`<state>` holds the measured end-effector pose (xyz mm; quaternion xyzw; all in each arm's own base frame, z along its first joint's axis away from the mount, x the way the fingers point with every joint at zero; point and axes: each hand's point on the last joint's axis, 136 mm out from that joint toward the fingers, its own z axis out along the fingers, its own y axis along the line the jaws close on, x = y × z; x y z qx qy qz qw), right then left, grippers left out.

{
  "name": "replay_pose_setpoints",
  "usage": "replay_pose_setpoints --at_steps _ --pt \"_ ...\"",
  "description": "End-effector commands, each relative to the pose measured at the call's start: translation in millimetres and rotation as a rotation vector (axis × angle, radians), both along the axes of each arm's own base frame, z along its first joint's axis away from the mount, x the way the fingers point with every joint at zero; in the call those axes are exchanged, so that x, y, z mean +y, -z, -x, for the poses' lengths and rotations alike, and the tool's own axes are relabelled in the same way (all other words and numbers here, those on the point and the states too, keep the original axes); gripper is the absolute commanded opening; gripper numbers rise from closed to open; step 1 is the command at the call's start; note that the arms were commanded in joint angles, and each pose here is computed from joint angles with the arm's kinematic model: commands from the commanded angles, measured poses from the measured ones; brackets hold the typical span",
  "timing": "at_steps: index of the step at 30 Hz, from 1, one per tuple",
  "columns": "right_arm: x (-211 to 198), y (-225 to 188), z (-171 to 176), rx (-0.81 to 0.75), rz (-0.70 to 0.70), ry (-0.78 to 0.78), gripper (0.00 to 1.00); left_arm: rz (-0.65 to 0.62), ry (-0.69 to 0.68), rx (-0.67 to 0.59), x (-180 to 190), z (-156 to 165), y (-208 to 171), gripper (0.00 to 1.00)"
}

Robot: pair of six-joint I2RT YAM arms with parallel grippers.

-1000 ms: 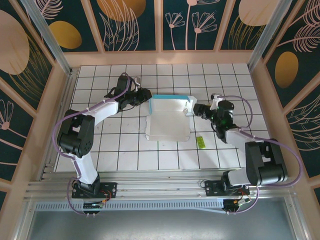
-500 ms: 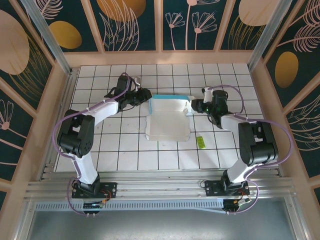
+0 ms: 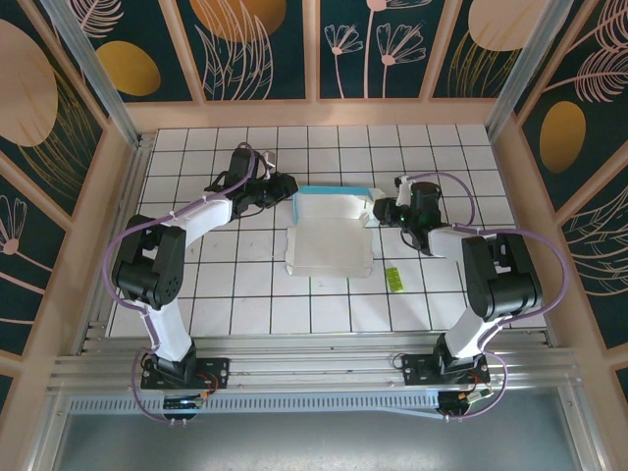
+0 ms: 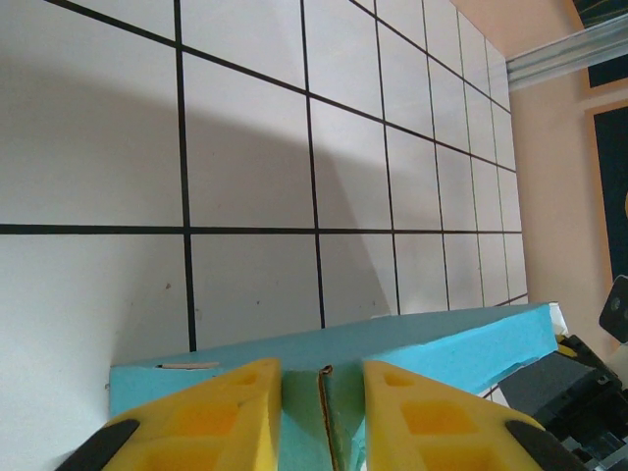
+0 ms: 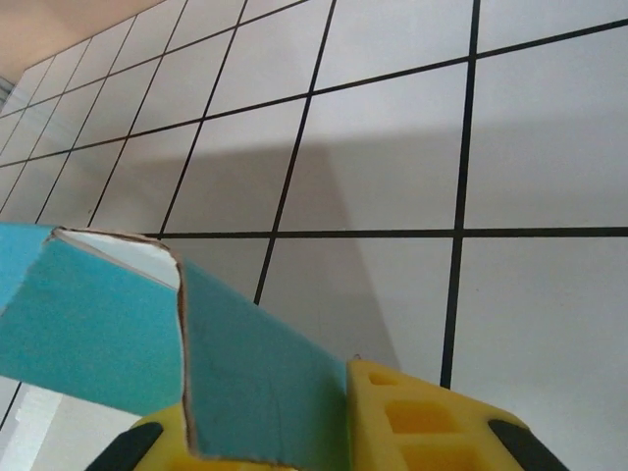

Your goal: Fold the paper box

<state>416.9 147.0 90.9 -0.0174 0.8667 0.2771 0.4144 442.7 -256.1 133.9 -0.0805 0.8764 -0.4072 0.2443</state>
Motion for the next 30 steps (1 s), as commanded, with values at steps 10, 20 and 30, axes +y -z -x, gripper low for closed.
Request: replay_pose_setpoints --at_steps 10,20,30 --pt "11 -11 1 -0.006 0.002 0.111 0.10 -0.106 0.016 0.056 5 18 19 0.40" --pt "-1 -21 16 -0.173 0.229 0.177 0.03 -0.212 -0.131 -0.109 40 12 -35 0.53" --pt "-8 -27 15 -0.220 0.247 0.220 0.02 -0.157 -0.197 -0.265 49 41 -73 0.51"
